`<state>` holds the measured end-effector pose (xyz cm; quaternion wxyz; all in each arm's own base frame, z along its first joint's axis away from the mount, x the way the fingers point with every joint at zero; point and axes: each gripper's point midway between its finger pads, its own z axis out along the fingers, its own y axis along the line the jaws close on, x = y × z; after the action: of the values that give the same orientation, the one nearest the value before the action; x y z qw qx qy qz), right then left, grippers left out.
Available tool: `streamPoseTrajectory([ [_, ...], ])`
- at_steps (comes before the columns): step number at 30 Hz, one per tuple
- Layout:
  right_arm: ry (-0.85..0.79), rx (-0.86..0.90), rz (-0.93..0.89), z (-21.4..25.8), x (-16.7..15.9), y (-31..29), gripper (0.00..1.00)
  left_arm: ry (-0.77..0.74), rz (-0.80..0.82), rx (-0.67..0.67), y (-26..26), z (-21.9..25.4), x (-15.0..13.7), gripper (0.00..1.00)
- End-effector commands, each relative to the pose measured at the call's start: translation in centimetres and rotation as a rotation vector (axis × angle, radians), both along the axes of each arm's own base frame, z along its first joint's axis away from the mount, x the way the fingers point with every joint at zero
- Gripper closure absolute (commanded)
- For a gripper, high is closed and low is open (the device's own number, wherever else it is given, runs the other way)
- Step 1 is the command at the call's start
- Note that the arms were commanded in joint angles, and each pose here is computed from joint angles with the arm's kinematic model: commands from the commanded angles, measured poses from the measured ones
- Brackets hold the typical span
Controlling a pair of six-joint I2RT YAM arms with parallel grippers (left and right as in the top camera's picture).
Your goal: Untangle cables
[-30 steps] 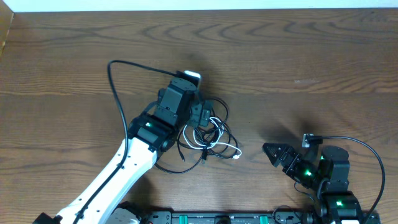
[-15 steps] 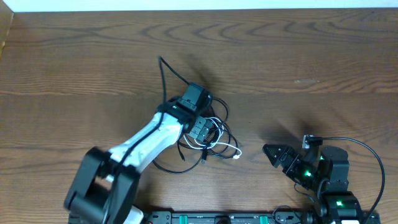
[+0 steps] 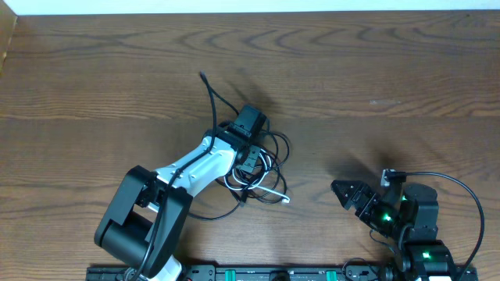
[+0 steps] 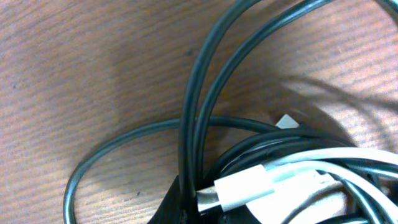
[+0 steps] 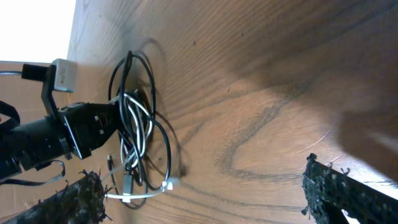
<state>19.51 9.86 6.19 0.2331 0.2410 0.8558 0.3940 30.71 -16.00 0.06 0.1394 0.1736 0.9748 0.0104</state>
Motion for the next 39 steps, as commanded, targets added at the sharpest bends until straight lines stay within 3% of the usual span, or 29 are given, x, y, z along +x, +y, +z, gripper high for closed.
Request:
streamPoseTrajectory([
  [1, -0.019, -0.017, -0.009, 0.4, 0.3, -0.3, 0.01, -0.040, 0.186, -0.064, 0.2, 1.5, 0.6, 0.92],
  [6, -0.020, -0.008, 0.001, 0.5, 0.2, -0.1, 0.01, -0.078, 0.521, -0.253, -0.5, 4.4, 1.1, 0.92],
  [9, -0.020, 0.021, 0.031, 0.8, -0.1, 0.5, 0.09, -0.057, 0.655, -0.407, -2.0, 6.3, 1.2, 0.92],
  [16, -0.037, 0.150, 0.169, 2.5, -1.4, 2.9, 0.23, 0.005, 0.587, -0.652, -6.2, 9.3, 1.6, 0.92],
  [21, -0.110, 0.239, 0.283, 4.8, -2.0, 4.5, 0.35, 0.020, 0.648, -0.675, -6.3, 9.4, 1.7, 0.92],
  [24, -0.168, 0.254, 0.316, 5.9, -1.8, 4.8, 0.36, 0.021, 0.645, -0.673, -6.3, 9.3, 1.6, 0.92],
  [36, -0.393, 0.324, 0.358, 11.4, -0.3, 5.4, 0.46, 0.028, 0.536, -0.656, -7.8, 9.3, 0.5, 0.92],
  [39, -0.447, 0.322, 0.365, 12.4, -0.1, 5.4, 0.46, 0.005, 0.431, -0.636, -8.9, 9.5, -0.1, 0.92],
])
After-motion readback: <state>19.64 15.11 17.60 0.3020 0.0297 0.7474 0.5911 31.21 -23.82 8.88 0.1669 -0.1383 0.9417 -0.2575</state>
